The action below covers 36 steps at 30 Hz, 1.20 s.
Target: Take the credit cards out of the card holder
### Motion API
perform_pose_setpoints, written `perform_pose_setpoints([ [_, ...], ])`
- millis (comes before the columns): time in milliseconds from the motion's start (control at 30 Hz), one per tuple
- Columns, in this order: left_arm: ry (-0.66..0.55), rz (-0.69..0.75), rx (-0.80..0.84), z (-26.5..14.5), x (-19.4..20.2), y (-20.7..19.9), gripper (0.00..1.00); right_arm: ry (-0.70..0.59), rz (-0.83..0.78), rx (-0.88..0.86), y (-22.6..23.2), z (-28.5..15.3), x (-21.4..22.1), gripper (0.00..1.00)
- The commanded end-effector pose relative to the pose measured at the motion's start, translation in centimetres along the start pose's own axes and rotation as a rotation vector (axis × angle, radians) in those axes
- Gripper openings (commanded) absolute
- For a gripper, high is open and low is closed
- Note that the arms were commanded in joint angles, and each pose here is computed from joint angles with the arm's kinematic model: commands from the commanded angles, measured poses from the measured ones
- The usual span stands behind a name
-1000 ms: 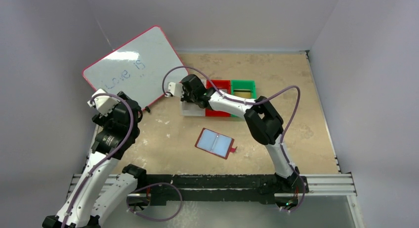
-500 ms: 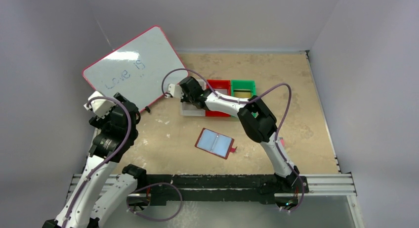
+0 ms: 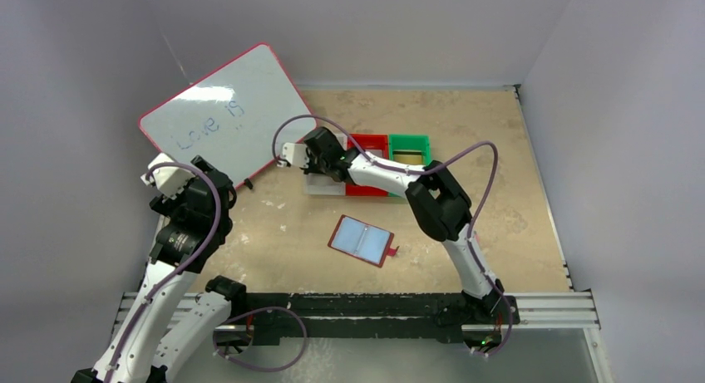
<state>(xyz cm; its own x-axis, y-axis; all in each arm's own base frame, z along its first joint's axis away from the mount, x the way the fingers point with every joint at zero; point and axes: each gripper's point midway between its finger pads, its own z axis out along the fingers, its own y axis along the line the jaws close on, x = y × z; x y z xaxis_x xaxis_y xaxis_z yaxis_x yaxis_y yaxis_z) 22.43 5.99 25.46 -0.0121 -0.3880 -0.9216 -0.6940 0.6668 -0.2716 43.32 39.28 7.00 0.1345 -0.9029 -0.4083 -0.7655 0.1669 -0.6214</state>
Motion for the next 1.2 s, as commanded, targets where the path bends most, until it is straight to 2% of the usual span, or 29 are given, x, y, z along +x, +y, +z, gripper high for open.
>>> perform_pose_setpoints([
  [0, -0.026, -0.028, -0.011, 0.0, -0.8, 0.2, 0.84, -0.128, 0.065, 0.072, -4.1, -4.1, -3.7, 0.26],
  [67, -0.023, -0.025, -0.011, 0.0, -0.8, 0.1, 0.84, -0.189, 0.152, 0.121, -5.8, -5.6, -5.1, 0.29],
  [167, -0.023, -0.027, -0.013, 0.0, -0.8, 0.2, 0.84, -0.271, 0.36, 0.295, -9.2, -8.2, -6.0, 0.3],
  [300, -0.028, -0.032, -0.017, -0.1, -1.0, 0.3, 0.84, -0.333, 0.812, 0.464, -12.0, -11.3, -5.2, 0.29],
  [367, -0.032, -0.032, -0.025, -0.1, -1.0, 0.5, 0.84, -0.293, 0.925, 0.371, -10.2, -10.6, -5.4, 0.23],
  [467, -0.036, -0.034, -0.029, -0.1, -1.1, 0.6, 0.84, -0.189, 1.037, 0.215, -6.9, -8.7, -5.6, 0.09],
  [633, -0.034, -0.032, -0.029, -0.1, -1.0, 0.6, 0.84, -0.07, 1.148, 0.108, -3.4, -6.9, -4.9, 0.04],
  [867, -0.022, -0.019, -0.02, 0.1, -0.6, 0.2, 0.84, -0.059, 1.265, -0.082, 0.9, -5.6, -6.0, 0.0],
  [1000, -0.02, -0.015, -0.019, 0.1, -0.6, 0.1, 0.84, 0.023, 1.296, -0.083, 2.5, -4.0, -4.9, 0.0],
  [1167, -0.026, -0.022, -0.02, 0.0, -0.8, 0.2, 0.84, 0.051, 1.29, -0.059, 2.8, -2.8, -4.2, 0.0],
])
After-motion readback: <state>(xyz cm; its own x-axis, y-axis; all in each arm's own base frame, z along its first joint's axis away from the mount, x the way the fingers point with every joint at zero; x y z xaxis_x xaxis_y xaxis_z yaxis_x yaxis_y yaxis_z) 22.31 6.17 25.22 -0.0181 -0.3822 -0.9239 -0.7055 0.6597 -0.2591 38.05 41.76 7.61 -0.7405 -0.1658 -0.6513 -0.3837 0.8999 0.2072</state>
